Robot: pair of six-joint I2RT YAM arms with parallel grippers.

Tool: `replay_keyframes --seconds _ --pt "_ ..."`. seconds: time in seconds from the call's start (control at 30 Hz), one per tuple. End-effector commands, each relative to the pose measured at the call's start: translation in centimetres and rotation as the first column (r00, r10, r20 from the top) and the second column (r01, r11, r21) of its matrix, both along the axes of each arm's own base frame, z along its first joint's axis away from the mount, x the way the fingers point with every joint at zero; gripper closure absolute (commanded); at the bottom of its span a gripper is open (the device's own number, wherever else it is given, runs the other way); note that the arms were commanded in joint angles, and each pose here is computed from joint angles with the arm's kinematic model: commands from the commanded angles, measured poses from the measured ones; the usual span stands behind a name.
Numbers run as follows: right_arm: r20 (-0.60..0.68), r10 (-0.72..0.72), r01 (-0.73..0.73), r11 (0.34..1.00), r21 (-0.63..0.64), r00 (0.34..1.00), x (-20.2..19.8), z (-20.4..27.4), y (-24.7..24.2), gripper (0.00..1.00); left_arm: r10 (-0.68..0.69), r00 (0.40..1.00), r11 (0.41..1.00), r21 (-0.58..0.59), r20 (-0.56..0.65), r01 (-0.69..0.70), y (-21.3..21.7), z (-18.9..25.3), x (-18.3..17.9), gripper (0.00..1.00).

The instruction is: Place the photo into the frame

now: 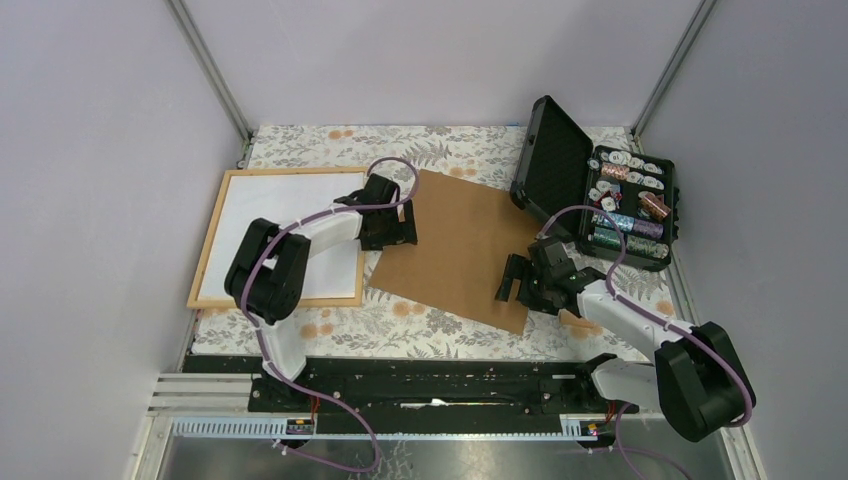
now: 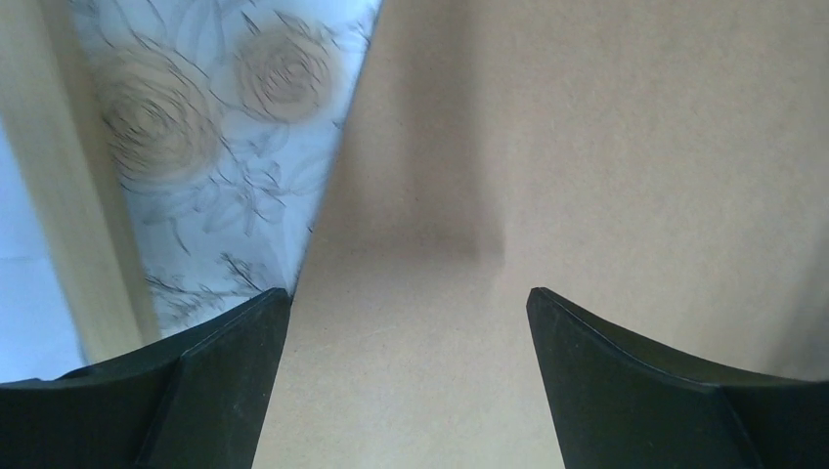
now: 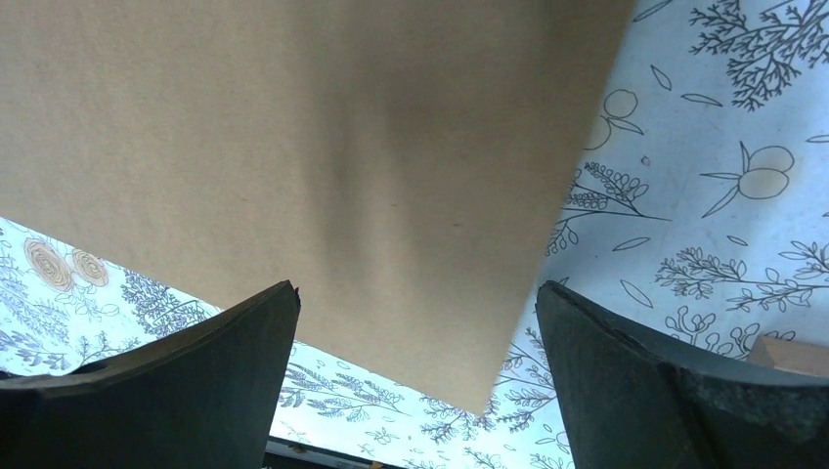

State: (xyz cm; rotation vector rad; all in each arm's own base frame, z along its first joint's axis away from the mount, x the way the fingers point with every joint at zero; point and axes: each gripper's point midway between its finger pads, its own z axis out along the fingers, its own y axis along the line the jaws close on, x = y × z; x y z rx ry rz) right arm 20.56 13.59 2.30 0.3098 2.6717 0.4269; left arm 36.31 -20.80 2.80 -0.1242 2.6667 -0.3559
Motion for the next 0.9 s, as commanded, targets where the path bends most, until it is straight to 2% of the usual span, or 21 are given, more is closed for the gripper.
replay_keyframes --seconds 0.0,0.17,0.3,0.4,0.6,0.87 --pt "-0.019 0.017 -0.018 1.000 -0.014 1.000 -0.1 -0.5 0.1 0.00 -0.094 0.985 0.974 -0.216 -0.146 0.061 -2.9 -0.3 -5.2 0.05" --pt "-0.026 0.011 -0.011 1.000 0.004 1.000 -0.4 -1.0 0.2 0.00 -0.180 0.982 0.878 -0.459 -0.060 0.133 -5.6 5.9 -7.0 0.05" --pt "-0.032 0.021 -0.020 1.000 0.012 0.999 -0.7 -1.4 0.3 0.00 -0.220 0.975 0.793 -0.580 0.012 0.186 -6.9 10.7 -8.1 0.05" --pt "-0.023 0.067 -0.067 0.997 0.033 0.997 -0.6 -1.4 0.9 0.00 -0.220 0.975 0.755 -0.628 0.031 0.190 -7.1 12.5 -9.1 0.05" --pt "-0.005 0.191 -0.188 0.971 0.147 0.982 -0.8 -0.9 3.5 0.00 -0.158 0.987 0.755 -0.639 0.043 0.148 -5.5 13.8 -10.0 0.04" --pt "0.019 0.245 -0.244 0.946 0.214 0.969 -0.3 -0.1 6.6 0.00 -0.020 0.999 0.769 -0.638 0.028 0.033 -0.9 13.3 -10.0 0.04"
